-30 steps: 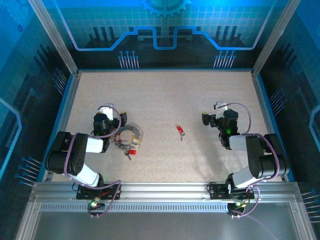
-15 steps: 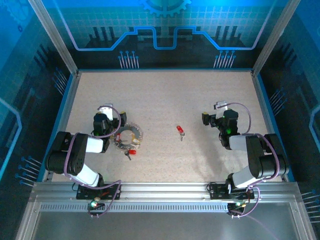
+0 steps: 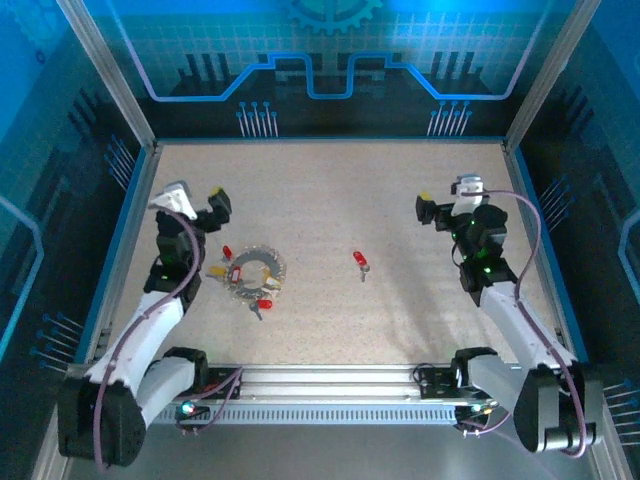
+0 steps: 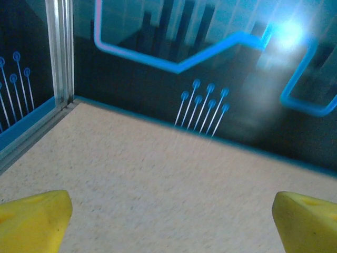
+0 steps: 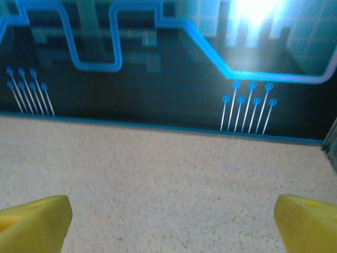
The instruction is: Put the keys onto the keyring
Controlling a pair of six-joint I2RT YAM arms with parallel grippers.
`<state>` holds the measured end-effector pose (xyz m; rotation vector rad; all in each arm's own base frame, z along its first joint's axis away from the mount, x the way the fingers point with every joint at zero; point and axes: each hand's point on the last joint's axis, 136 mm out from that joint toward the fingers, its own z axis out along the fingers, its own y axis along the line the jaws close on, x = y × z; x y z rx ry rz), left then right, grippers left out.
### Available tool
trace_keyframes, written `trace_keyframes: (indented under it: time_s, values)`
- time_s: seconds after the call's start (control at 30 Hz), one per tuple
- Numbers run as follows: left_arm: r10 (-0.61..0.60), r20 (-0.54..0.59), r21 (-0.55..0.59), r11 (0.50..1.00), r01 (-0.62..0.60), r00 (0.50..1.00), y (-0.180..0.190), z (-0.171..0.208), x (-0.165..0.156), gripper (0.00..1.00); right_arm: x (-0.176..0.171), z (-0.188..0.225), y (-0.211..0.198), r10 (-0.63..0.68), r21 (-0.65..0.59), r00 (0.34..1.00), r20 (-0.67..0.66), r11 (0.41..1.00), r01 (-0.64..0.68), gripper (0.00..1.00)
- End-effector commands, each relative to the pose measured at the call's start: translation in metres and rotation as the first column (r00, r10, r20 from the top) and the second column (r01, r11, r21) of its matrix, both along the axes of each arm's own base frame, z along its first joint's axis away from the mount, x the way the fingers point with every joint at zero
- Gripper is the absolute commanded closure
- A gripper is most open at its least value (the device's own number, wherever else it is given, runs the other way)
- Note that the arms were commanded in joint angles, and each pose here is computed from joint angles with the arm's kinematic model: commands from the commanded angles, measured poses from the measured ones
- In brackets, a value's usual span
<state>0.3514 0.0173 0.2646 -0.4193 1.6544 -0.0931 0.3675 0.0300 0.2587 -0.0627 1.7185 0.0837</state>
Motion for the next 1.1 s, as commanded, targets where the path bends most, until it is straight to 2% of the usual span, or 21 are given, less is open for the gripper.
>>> trace_keyframes:
  time_s: [0.0, 0.03, 0.07, 0.1, 0.17, 0.27, 0.4, 0.5, 0.63, 0.7, 0.77, 0.83, 0.9, 0.97, 1.07]
  values:
    - [0.032, -0.216, -0.219, 0.972, -0.080, 0.976, 0.000, -0.046, -0.027, 0.01, -0.010, -0.015, -0.028, -0.191, 0.151, 0.973, -0.129, 0.966, 0.209, 0.00]
    - [0.044, -0.226, -0.288, 0.951, -0.110, 0.973, 0.001, -0.050, -0.032, 0.01, -0.018, -0.019, -0.042, -0.279, 0.215, 0.943, -0.181, 0.924, 0.315, 0.00]
    - [-0.017, -0.228, -0.336, 0.940, -0.063, 0.973, -0.008, -0.051, -0.033, 0.01, -0.027, -0.027, -0.055, -0.362, 0.289, 0.898, -0.248, 0.858, 0.426, 0.00]
    - [-0.083, -0.233, -0.363, 0.932, -0.007, 0.969, -0.019, -0.052, -0.033, 0.01, -0.027, -0.032, -0.053, -0.340, 0.322, 0.902, -0.266, 0.851, 0.416, 0.00]
    - [-0.185, -0.272, -0.416, 0.907, 0.058, 0.944, -0.037, -0.059, -0.033, 0.01, -0.018, -0.031, -0.024, -0.150, 0.332, 0.961, -0.233, 0.916, 0.224, 0.00]
    - [-0.293, -0.375, -0.462, 0.882, 0.097, 0.879, -0.057, -0.076, -0.033, 0.01, -0.015, -0.040, 0.010, -0.023, 0.293, 0.966, -0.257, 0.951, 0.101, 0.00]
    - [-0.369, -0.488, -0.514, 0.854, 0.081, 0.791, -0.071, -0.103, -0.032, 0.01, -0.014, -0.074, 0.062, 0.074, 0.178, 0.913, -0.401, 0.984, -0.001, 0.00]
    - [-0.515, -0.502, -0.583, 0.795, 0.168, 0.695, -0.102, -0.106, -0.034, 0.01, -0.021, -0.109, 0.101, 0.146, 0.135, 0.835, -0.530, 0.987, -0.087, 0.06]
    - [-0.534, -0.601, -0.549, 0.817, 0.177, 0.595, -0.115, -0.117, -0.045, 0.01, -0.029, -0.142, 0.129, 0.159, 0.092, 0.730, -0.665, 0.987, -0.132, 0.22]
    - [-0.531, -0.650, -0.521, 0.832, 0.190, 0.544, -0.115, -0.121, -0.050, 0.01, -0.033, -0.158, 0.133, 0.145, 0.067, 0.693, -0.707, 0.988, -0.139, 0.24]
    - [-0.501, -0.706, -0.458, 0.862, 0.216, 0.501, -0.118, -0.125, -0.058, 0.01, -0.026, -0.157, 0.144, 0.167, 0.083, 0.685, -0.709, 0.984, -0.154, 0.25]
    - [-0.501, -0.714, -0.432, 0.865, 0.256, 0.488, -0.129, -0.129, -0.061, 0.01, -0.025, -0.162, 0.161, 0.228, 0.119, 0.658, -0.718, 0.971, -0.207, 0.31]
    - [-0.529, -0.696, -0.471, 0.847, 0.247, 0.486, -0.138, -0.130, -0.060, 0.01, -0.024, -0.163, 0.181, 0.301, 0.153, 0.631, -0.715, 0.948, -0.279, 0.38]
    - [-0.507, -0.697, -0.474, 0.856, 0.205, 0.507, -0.135, -0.126, -0.057, 0.01, -0.022, -0.163, 0.205, 0.389, 0.187, 0.600, -0.699, 0.909, -0.372, 0.46]
    - [-0.469, -0.674, -0.448, 0.874, 0.189, 0.571, -0.125, -0.110, -0.055, 0.01, -0.023, -0.162, 0.249, 0.547, 0.214, 0.525, -0.653, 0.797, -0.565, 0.59]
